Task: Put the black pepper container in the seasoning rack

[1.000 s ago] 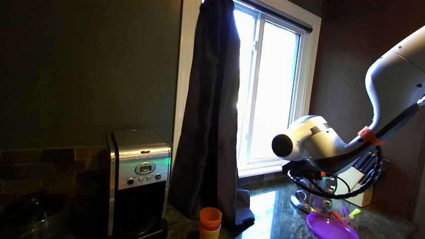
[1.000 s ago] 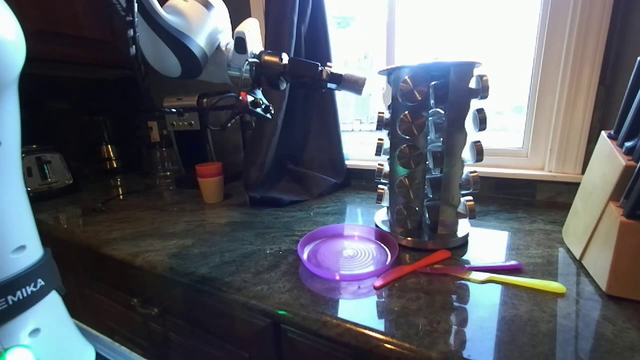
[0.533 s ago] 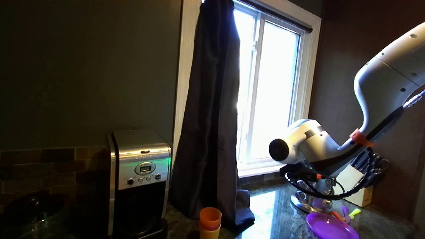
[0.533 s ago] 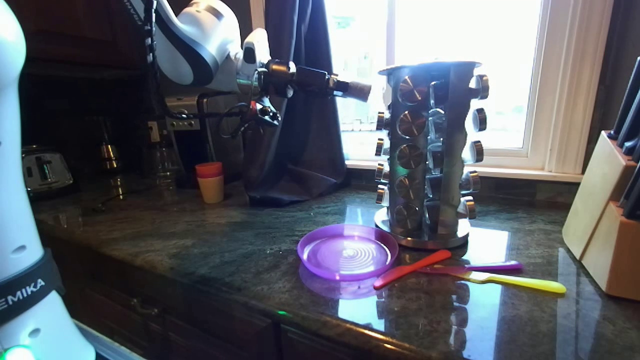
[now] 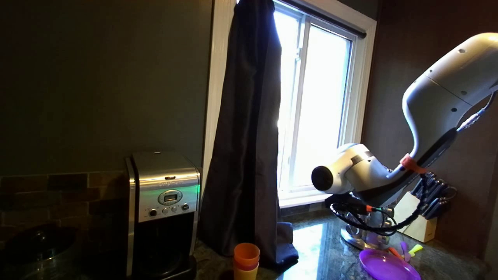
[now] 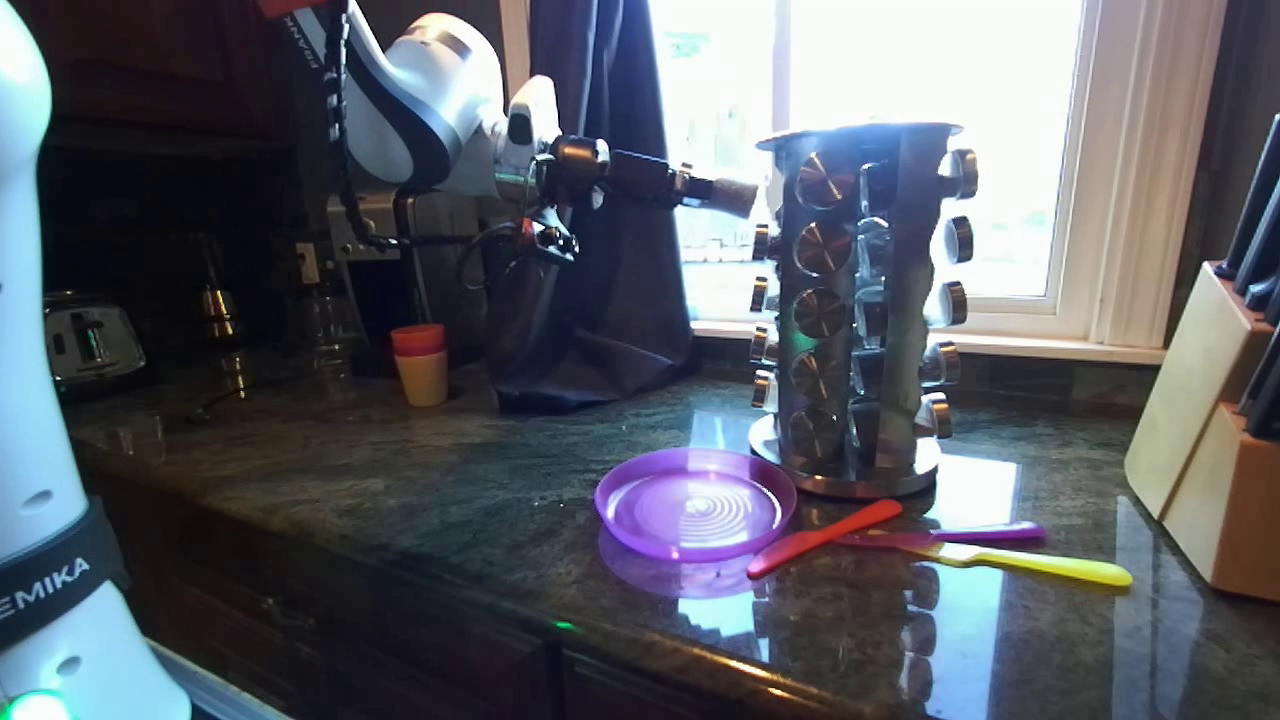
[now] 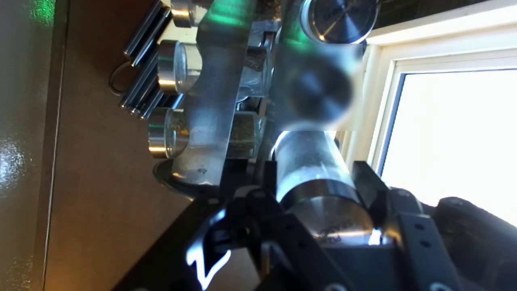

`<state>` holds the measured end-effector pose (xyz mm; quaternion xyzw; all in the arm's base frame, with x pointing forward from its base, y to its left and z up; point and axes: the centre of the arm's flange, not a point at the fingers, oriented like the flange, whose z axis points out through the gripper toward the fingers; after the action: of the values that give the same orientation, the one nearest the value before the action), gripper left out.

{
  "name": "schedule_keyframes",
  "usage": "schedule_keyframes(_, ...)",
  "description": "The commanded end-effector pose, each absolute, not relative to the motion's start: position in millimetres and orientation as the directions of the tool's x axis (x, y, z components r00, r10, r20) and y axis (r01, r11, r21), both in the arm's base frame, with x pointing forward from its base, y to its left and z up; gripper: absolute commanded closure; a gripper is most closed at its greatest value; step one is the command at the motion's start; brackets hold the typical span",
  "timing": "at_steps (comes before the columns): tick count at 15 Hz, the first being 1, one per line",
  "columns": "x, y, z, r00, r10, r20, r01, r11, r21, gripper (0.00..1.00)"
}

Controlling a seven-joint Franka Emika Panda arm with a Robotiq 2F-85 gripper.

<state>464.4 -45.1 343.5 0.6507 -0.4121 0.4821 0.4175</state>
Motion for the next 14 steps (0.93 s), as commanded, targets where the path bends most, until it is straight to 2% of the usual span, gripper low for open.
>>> schedule_keyframes(1, 473, -51, 339, 0.151, -0.111, 0.982, -0.948, -0.298, 0.112, 0.76)
schedule_keyframes(14, 479, -63, 336, 0.099, -0.076, 0.992, -0.973, -0.214, 0.081, 0.76)
